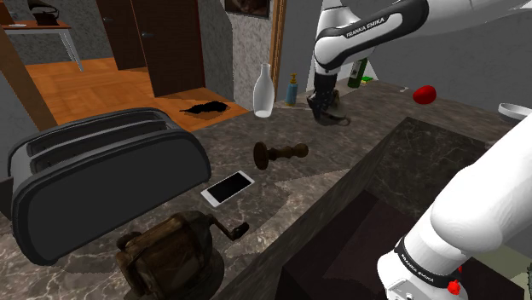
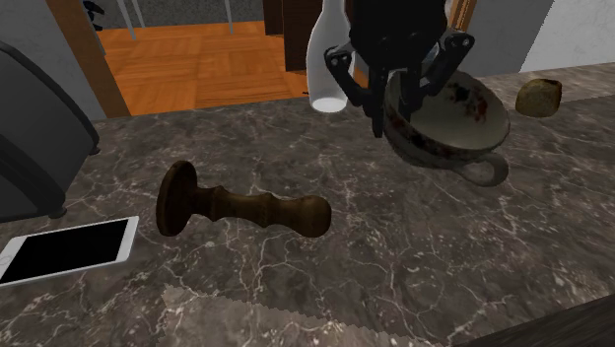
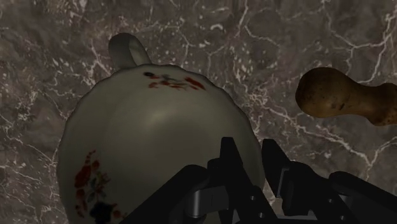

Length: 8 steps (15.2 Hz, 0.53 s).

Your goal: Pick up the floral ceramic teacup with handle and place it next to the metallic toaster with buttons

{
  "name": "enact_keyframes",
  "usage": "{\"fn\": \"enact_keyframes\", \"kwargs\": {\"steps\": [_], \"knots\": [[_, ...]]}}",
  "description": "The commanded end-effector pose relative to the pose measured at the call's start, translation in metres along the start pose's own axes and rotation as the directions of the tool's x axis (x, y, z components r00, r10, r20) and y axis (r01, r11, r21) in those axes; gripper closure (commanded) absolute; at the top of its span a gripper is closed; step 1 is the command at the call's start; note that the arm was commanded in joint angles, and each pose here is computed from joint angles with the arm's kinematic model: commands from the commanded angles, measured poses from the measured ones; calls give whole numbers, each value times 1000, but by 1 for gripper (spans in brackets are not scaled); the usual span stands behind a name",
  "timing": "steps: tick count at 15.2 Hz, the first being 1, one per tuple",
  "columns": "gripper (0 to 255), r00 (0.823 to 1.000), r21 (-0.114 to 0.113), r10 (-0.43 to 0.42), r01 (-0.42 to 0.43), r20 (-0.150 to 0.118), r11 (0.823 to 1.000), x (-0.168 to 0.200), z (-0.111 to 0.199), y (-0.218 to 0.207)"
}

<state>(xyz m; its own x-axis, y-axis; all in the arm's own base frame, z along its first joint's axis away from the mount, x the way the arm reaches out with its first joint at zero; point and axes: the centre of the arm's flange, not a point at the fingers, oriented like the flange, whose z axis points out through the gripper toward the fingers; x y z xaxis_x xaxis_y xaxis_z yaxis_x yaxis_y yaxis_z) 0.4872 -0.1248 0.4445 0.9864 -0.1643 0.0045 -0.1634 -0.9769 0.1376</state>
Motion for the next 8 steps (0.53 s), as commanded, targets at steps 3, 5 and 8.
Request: {"fn": "enact_keyframes", "kwargs": {"steps": [3, 5, 8], "knots": [[255, 1000, 0, 0, 0, 0, 1000, -1, -21, 3], [255, 1000, 0, 0, 0, 0, 1000, -1, -32, 5], [255, 1000, 0, 0, 0, 0, 1000, -1, -47, 7]]}}
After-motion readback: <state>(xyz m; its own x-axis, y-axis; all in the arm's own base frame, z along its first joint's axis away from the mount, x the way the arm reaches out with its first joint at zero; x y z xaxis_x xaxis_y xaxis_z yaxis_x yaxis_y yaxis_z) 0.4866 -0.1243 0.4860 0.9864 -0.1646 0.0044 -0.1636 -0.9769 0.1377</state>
